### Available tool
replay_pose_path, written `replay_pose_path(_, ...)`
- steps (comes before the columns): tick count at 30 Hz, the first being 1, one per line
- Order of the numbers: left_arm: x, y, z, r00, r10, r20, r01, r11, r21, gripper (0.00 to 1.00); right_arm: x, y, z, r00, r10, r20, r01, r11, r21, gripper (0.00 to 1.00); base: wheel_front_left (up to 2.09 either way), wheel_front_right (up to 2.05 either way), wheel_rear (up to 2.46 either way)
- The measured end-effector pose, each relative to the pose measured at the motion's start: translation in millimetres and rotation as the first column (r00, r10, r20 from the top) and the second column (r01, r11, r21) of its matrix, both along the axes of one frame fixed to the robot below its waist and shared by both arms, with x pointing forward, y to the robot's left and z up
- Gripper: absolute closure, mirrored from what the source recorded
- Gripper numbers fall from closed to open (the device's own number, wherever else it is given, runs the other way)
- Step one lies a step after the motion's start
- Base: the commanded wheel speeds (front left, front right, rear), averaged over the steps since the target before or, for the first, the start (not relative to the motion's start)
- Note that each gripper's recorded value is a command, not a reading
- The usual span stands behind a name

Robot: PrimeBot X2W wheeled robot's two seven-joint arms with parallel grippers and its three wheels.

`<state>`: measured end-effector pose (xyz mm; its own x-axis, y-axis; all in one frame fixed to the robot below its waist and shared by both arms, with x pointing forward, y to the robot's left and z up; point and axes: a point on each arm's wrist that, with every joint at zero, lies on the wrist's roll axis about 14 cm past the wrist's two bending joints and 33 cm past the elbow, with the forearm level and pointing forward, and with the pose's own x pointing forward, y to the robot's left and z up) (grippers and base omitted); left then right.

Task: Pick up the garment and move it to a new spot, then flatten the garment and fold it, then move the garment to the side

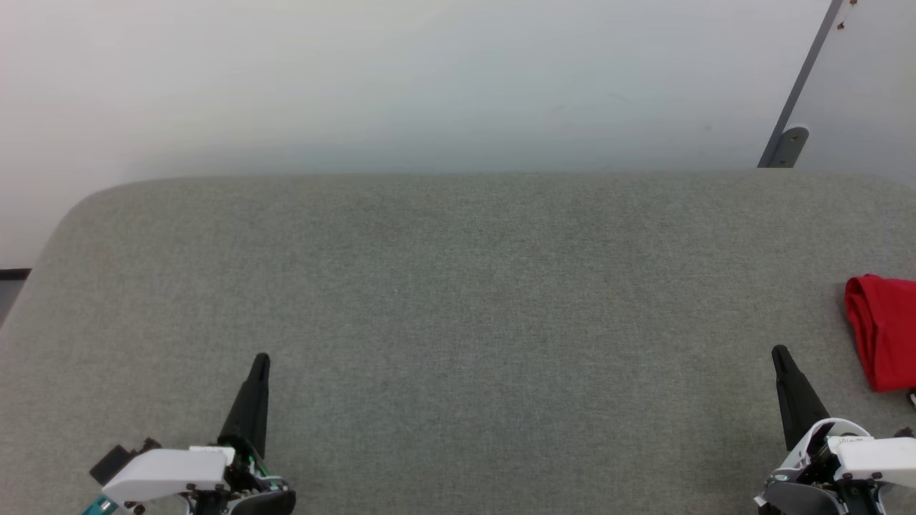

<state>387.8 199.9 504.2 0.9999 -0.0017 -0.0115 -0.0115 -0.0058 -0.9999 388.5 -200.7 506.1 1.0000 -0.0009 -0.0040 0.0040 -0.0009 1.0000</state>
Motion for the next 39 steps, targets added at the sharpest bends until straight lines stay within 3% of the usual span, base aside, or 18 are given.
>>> replay_pose_path(39,-0.1,0.0,-0.1,1.000,0.000,0.000,0.000,1.000,0.002,1.00,0.0,0.1,0.0,1.000,0.000,0.000,0.000,1.000,0.000,1.00,0.00,0.00,0.00)
